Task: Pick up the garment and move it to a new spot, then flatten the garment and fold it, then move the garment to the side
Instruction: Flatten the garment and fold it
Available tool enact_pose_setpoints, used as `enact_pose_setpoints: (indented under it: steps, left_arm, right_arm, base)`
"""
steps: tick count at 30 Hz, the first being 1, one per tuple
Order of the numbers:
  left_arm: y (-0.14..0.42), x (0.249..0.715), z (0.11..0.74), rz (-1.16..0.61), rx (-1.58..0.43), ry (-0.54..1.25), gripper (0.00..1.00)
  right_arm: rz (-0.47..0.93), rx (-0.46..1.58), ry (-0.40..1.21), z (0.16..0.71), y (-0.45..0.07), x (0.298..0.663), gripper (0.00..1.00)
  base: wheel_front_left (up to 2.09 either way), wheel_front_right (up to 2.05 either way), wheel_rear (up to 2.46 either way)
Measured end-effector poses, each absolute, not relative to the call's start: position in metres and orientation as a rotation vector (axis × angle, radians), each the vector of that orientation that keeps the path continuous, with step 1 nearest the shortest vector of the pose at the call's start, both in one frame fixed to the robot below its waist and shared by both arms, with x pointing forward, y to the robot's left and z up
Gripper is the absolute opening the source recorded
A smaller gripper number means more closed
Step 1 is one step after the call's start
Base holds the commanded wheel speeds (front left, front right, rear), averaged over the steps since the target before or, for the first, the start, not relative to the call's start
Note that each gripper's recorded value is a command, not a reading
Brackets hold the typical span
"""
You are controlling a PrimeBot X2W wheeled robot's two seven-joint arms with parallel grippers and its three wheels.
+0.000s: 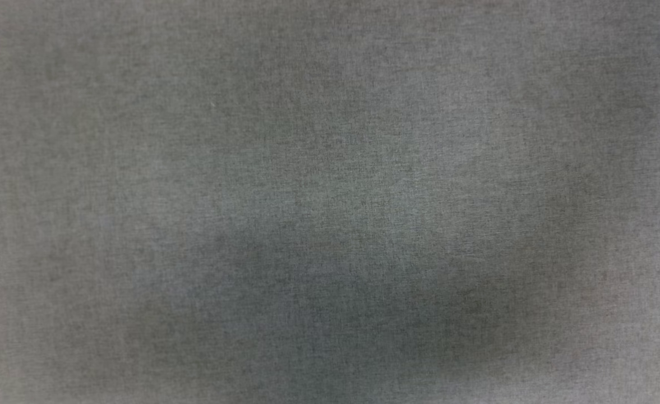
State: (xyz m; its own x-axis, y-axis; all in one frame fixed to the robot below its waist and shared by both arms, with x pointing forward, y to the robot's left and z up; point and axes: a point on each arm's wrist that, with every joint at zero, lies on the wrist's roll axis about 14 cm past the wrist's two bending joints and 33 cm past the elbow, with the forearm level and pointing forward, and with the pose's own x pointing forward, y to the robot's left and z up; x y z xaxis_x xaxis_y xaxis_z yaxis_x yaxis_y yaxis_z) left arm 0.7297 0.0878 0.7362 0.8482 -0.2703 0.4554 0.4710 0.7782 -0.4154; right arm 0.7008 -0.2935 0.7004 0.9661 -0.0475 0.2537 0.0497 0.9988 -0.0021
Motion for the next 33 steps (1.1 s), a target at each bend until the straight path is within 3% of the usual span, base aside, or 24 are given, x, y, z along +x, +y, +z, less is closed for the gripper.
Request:
enact_pose_setpoints:
  steps: [9,16,25,33]
  left_arm:
    - [0.083,0.708,0.599,-0.432,-0.588,-0.037,0.00]
    - [0.067,0.631,0.497,-0.489,-0.651,0.174,0.00]
    - [0.063,0.519,0.452,-0.517,-0.787,0.310,0.00]
    - [0.077,0.445,0.444,-0.514,-0.818,0.374,0.00]
  right_arm:
    - [0.052,0.017,-0.001,0.582,-0.262,0.677,0.00]
    - [0.107,0.078,0.199,0.498,-0.263,0.624,0.00]
    - [0.143,0.180,0.370,0.440,-0.267,0.540,0.00]
    - [0.153,0.232,0.440,0.430,-0.276,0.474,0.00]
  base:
    - [0.00,0.00,0.00]
    - [0.00,0.00,0.00]
    - [0.00,0.00,0.00]
    - [0.00,0.00,0.00]
